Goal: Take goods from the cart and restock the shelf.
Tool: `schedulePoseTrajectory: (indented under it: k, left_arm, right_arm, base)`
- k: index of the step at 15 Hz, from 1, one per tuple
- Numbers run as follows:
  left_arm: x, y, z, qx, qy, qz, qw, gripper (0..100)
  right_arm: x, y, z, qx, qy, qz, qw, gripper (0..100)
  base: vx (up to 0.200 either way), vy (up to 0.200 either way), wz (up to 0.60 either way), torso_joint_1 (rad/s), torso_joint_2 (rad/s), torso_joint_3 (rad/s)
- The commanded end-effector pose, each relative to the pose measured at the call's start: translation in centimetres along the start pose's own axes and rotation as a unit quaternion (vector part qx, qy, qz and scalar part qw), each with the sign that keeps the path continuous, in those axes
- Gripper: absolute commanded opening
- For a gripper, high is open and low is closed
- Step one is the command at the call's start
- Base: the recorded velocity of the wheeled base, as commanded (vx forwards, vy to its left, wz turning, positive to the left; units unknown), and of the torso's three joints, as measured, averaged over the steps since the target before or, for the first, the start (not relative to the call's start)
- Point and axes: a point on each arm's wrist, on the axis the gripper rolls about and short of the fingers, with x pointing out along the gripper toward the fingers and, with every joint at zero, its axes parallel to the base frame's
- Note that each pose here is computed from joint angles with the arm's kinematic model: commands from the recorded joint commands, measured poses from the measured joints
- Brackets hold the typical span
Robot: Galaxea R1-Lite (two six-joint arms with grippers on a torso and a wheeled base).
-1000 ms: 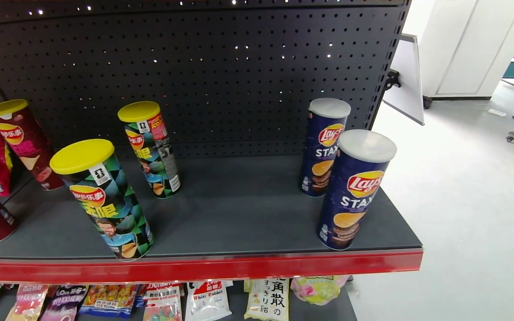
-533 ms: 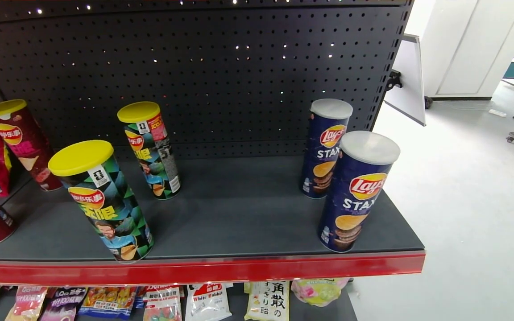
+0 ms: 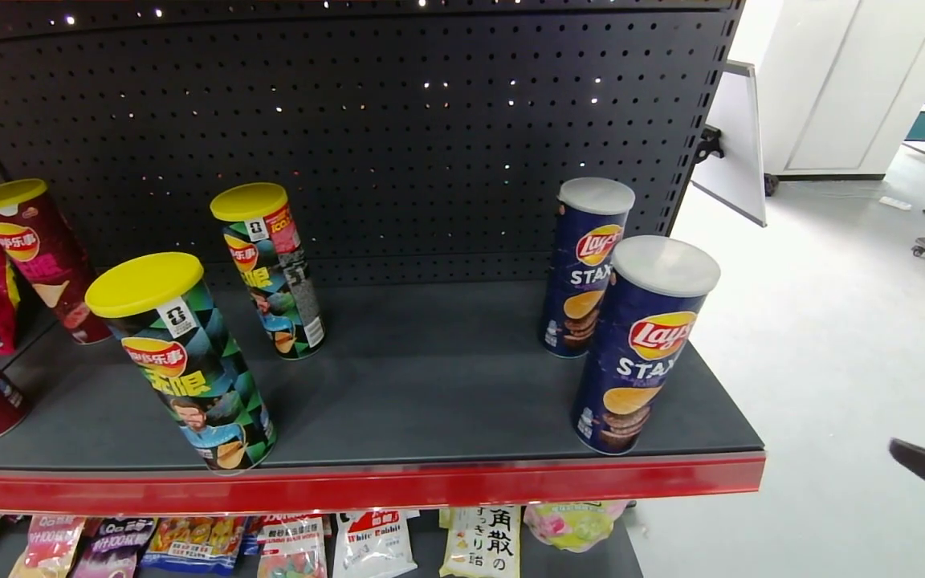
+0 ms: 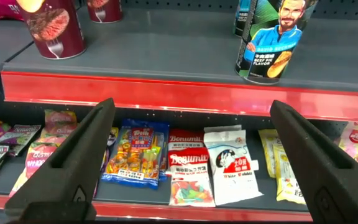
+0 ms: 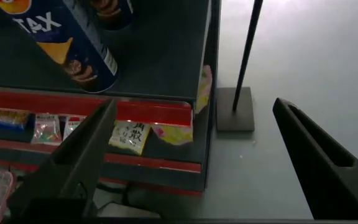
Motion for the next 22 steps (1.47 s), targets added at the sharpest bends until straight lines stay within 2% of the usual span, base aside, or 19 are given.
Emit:
schedulePoseTrajectory:
  k: [1, 7, 9, 13, 22]
  left_arm:
    - [0.0, 0.0, 0.0, 0.0, 0.0, 0.0, 1.0, 100]
    - [0.0, 0.0, 0.0, 0.0, 0.0, 0.0, 1.0, 100]
    - [0.0, 0.0, 0.0, 0.0, 0.0, 0.0, 1.0, 100]
    - [0.0, 0.0, 0.0, 0.0, 0.0, 0.0, 1.0, 100]
    - [0.0, 0.0, 0.0, 0.0, 0.0, 0.0, 1.0, 100]
  right_arm:
    - [7.1, 0.5, 2.4, -0.006, 0.107, -0.003, 0.994, 100]
    - [11.4, 0.5, 2.5, -0.007, 0.134, -0.009, 0.991, 100]
    - [12.6, 0.5, 1.9, -0.008, 0.157, -0.01, 0.988, 100]
    - [14.2, 0.9, 2.5, -0.022, 0.154, -0.002, 0.988, 100]
    - [15.8, 2.4, 1.8, -0.049, 0.172, 0.024, 0.984, 100]
  base:
    - [0.0, 0.0, 0.0, 0.0, 0.0, 0.0]
    - [0.0, 0.0, 0.0, 0.0, 0.0, 0.0]
    - [0.0, 0.0, 0.0, 0.0, 0.0, 0.0]
    - [0.0, 0.0, 0.0, 0.0, 0.0, 0.0]
    - [0.0, 0.0, 0.0, 0.0, 0.0, 0.0]
